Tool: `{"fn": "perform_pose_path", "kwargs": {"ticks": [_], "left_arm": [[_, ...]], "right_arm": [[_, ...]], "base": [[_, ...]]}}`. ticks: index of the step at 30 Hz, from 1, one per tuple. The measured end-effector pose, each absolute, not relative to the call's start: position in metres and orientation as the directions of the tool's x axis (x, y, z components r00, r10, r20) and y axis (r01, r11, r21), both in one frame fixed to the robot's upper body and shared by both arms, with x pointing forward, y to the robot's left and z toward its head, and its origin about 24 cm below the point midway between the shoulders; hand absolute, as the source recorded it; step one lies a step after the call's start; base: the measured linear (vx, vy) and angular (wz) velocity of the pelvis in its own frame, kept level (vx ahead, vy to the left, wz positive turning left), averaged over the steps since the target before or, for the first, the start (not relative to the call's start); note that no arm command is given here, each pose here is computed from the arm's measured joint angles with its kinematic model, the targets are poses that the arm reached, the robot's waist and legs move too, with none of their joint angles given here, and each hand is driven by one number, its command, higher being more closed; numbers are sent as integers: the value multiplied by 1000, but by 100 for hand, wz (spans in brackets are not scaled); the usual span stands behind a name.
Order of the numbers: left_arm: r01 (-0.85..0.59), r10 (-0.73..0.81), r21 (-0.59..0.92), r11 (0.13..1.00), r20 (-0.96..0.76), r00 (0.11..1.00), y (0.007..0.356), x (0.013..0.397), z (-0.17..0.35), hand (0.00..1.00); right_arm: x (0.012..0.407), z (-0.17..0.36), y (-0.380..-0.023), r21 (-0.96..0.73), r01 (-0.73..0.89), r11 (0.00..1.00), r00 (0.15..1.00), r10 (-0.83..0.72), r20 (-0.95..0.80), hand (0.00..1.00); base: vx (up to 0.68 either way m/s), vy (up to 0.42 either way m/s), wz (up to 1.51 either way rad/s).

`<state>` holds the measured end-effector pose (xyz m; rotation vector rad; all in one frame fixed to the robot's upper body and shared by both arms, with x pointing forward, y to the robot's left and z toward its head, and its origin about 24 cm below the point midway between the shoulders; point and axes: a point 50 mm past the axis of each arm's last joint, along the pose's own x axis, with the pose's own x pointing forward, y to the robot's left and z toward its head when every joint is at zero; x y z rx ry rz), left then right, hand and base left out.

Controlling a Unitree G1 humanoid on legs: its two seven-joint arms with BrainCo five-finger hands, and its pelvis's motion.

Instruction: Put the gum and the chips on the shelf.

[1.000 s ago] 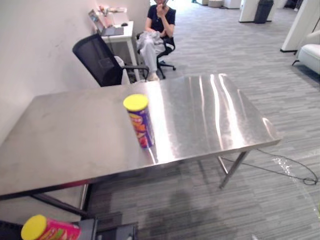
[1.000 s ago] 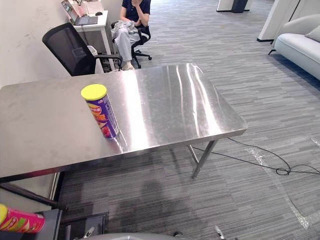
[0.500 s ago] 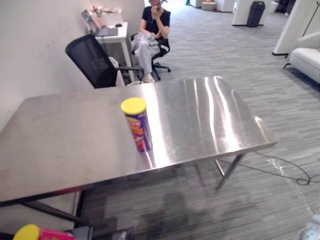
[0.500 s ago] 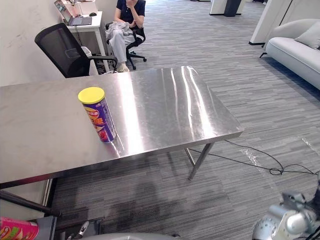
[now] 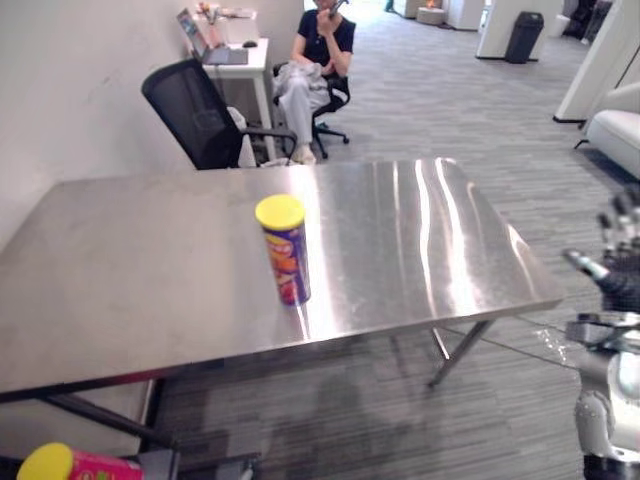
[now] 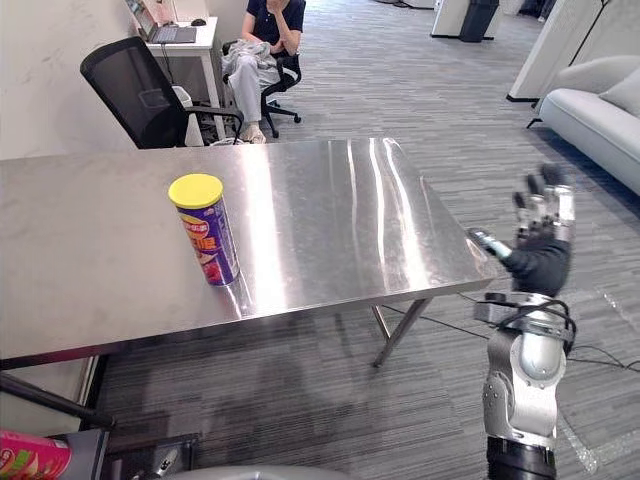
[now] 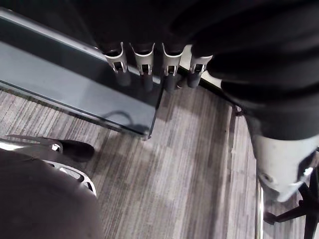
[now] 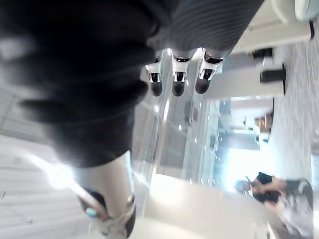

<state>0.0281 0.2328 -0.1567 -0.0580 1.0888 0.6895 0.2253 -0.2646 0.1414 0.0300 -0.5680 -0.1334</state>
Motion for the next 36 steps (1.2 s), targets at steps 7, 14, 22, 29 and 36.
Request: {"fn": "perform_pose_path", "kwargs": {"ticks": [7,14,22,29,36], "left_arm": [[-503,476,291,814,-830,290,231,30,-157,0],[-472,469,298,830,-831,300,230,31,-157,0],[-451,460,295,843,-828,319,230,37,-157,0],[-431,454,294,853,-825,336,230,42,-157,0],[-410,444,298,862,-835,326,229,38,-158,0]], "right_arm": [[245,118,-223,4,-238,971,897,218,386,0],[259,111,-188,6,-408,913,865,384,323,0],[283,97,-169,19,-451,892,868,434,240,0],[303,94,-159,14,-432,902,885,421,200,0],[318,91,-152,-64,-390,919,906,395,155,0]], "base": [[-20,41,10],[-29,13,15],[12,12,10],[-11,4,19],[-47,4,13]]}}
